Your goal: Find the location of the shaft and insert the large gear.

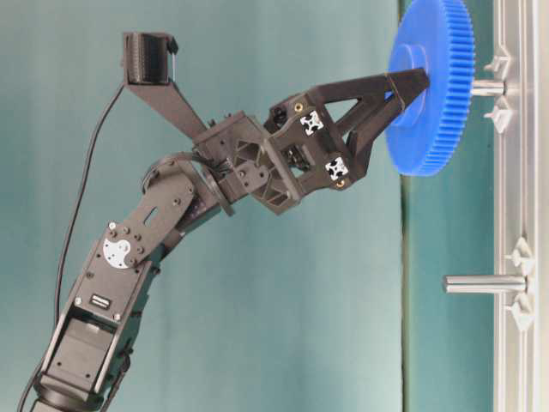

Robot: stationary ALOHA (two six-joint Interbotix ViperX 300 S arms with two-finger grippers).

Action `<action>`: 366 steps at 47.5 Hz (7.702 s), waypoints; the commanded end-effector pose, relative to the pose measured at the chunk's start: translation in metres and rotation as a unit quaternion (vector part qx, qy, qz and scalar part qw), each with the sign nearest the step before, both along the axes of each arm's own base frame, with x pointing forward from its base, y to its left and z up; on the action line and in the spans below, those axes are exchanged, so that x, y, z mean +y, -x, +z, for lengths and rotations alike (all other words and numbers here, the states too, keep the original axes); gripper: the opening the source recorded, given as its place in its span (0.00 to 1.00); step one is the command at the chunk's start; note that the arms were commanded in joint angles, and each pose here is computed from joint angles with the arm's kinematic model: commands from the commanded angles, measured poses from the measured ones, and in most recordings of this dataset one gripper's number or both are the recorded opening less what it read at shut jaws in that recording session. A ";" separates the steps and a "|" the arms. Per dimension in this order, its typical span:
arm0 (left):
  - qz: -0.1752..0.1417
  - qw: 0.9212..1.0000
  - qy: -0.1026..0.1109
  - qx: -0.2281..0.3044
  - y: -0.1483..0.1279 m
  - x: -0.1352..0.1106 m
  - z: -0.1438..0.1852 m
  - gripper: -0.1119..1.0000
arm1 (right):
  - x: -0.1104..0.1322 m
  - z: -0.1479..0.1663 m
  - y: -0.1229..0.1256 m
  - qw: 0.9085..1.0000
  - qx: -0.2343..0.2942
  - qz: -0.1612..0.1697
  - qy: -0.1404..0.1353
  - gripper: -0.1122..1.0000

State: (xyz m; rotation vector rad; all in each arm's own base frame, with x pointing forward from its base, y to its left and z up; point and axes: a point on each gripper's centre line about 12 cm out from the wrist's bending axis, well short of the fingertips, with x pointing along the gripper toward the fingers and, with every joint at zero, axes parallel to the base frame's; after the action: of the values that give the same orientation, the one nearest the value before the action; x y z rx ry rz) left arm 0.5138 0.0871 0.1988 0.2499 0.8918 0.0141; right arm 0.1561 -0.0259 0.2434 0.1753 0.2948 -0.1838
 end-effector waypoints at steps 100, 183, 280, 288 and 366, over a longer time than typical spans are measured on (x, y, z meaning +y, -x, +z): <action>0.049 0.993 0.038 -0.105 0.062 -0.016 0.122 0.92 | 0.001 0.008 0.002 1.000 -0.009 -0.001 -0.004 0.11; 0.047 0.965 0.085 -0.244 0.196 -0.058 0.115 0.92 | 0.000 -0.003 0.004 1.000 0.005 -0.002 -0.005 0.11; 0.046 0.965 0.105 -0.236 0.222 -0.069 0.098 0.92 | 0.000 -0.008 0.004 1.000 0.010 -0.003 -0.006 0.11; 0.045 0.965 0.106 -0.237 0.221 -0.069 0.098 0.92 | 0.000 -0.008 0.004 1.000 0.010 -0.002 -0.005 0.12; 0.035 0.961 0.108 -0.252 0.219 -0.074 0.099 0.92 | 0.001 -0.009 0.009 1.000 0.002 -0.002 -0.002 0.12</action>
State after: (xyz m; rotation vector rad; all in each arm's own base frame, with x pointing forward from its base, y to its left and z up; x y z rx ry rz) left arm 0.2932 0.0144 0.2902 0.0009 0.4251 0.0479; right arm 0.1456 -0.0243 0.2320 0.1729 0.3011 -0.1852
